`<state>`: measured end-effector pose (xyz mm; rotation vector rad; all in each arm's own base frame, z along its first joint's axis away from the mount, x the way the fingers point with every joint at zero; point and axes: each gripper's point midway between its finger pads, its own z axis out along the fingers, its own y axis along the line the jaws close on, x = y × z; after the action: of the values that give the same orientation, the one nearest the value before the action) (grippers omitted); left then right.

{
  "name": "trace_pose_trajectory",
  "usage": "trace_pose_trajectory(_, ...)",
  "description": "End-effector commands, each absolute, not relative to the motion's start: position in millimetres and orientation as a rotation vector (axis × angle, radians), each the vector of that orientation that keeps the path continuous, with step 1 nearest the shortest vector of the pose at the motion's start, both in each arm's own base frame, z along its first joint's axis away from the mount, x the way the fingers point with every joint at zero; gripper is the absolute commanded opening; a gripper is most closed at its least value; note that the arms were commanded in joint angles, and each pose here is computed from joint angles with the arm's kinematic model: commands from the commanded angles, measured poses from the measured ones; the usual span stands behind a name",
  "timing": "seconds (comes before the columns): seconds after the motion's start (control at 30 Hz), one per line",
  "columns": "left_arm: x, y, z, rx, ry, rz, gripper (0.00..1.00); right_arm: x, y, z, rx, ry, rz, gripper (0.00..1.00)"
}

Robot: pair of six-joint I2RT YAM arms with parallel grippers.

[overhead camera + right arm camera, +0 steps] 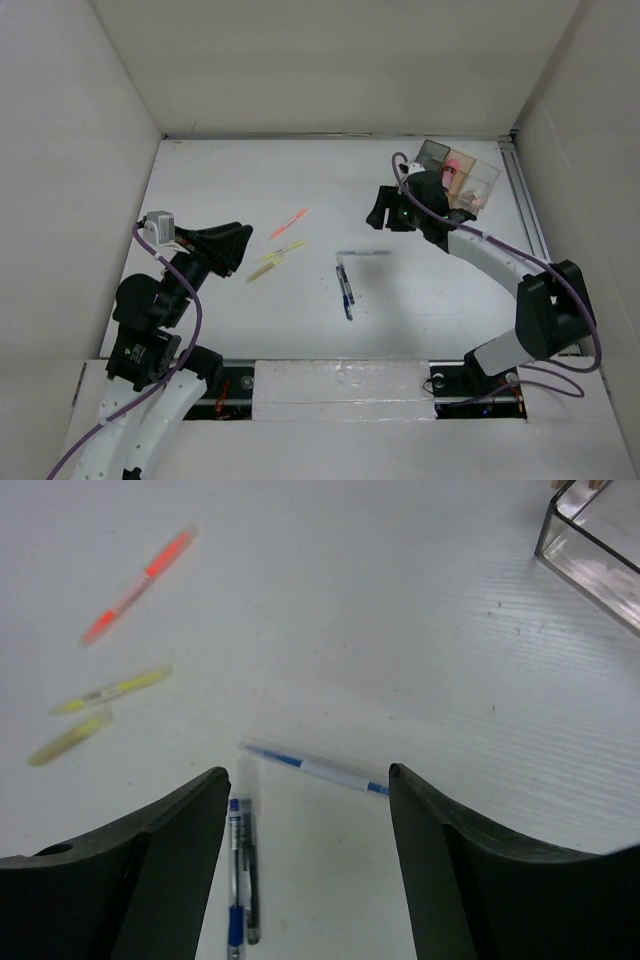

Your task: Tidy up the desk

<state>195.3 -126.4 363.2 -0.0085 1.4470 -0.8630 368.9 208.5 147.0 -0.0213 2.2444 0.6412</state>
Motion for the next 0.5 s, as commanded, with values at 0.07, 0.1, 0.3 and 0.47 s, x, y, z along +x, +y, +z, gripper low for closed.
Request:
trace_pose_trajectory(0.07,193,-127,379,0.015,1.395,-0.871,0.33,369,206,135,-0.269,2.298,0.263,0.75)
trace_pose_trajectory(0.1,193,-127,380,0.014,1.393,-0.87,0.33,366,212,133,-0.298,2.3,0.236,0.76)
trace_pose_trajectory(0.3,190,-125,382,0.015,1.38,-0.869,0.33,359,215,105,-0.259,2.415,0.156,0.83)
trace_pose_trajectory(0.47,190,-125,380,0.014,1.383,-0.869,0.33,352,233,87,-0.167,2.477,0.343,0.66)
